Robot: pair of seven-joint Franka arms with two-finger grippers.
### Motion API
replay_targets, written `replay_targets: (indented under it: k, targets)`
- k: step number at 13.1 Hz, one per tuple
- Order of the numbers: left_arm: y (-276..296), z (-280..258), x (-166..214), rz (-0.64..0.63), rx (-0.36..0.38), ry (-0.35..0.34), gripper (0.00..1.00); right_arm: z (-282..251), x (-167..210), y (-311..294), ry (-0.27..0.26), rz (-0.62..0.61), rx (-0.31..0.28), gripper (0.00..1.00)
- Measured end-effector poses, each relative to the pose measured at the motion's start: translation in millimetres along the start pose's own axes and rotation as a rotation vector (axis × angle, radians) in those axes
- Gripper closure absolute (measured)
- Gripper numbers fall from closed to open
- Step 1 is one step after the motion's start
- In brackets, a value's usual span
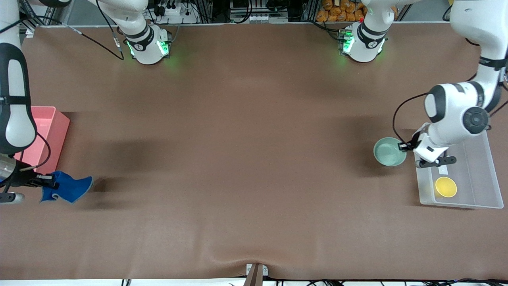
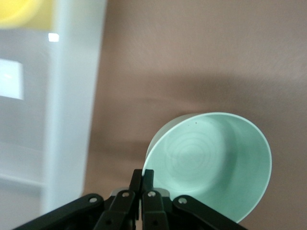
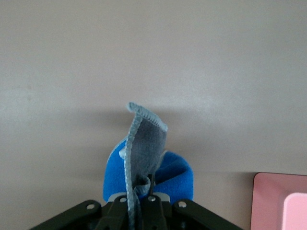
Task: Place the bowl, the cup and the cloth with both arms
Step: 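Carry the bowl into the clear tray while the right gripper lifts the cloth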
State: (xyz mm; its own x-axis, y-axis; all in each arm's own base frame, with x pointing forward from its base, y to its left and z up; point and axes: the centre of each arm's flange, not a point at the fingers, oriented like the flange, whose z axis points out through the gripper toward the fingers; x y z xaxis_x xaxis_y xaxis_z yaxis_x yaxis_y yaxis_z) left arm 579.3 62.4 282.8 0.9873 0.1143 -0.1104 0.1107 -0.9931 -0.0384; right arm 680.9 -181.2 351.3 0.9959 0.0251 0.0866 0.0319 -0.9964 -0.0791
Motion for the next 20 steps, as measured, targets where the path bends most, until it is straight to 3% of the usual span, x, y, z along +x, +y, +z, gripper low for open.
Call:
replay_targets:
  k: [3,6,9,12,15,20]
  targets:
    - [-41,-83,25,0.045,-0.009,-0.022,0.97,10,-4,-1,-0.02,0.0,0.007,0.95]
    - [-114,-112,24,0.126,-0.041,-0.013,0.97,-10,-10,-5,-0.063,-0.002,0.023,0.95]
    - [-181,-90,15,0.184,-0.069,-0.03,0.97,-49,-22,-5,-0.1,0.005,0.036,0.95]
    - [-213,-42,27,0.223,-0.075,-0.023,0.97,-90,-40,5,-0.133,0.016,0.022,0.95]
    - [-251,5,30,0.235,-0.073,0.001,0.97,-124,-62,26,-0.179,0.021,-0.046,0.95]
    - [-244,40,45,0.244,-0.069,0.039,0.97,-169,-99,97,-0.237,-0.052,-0.144,0.95]
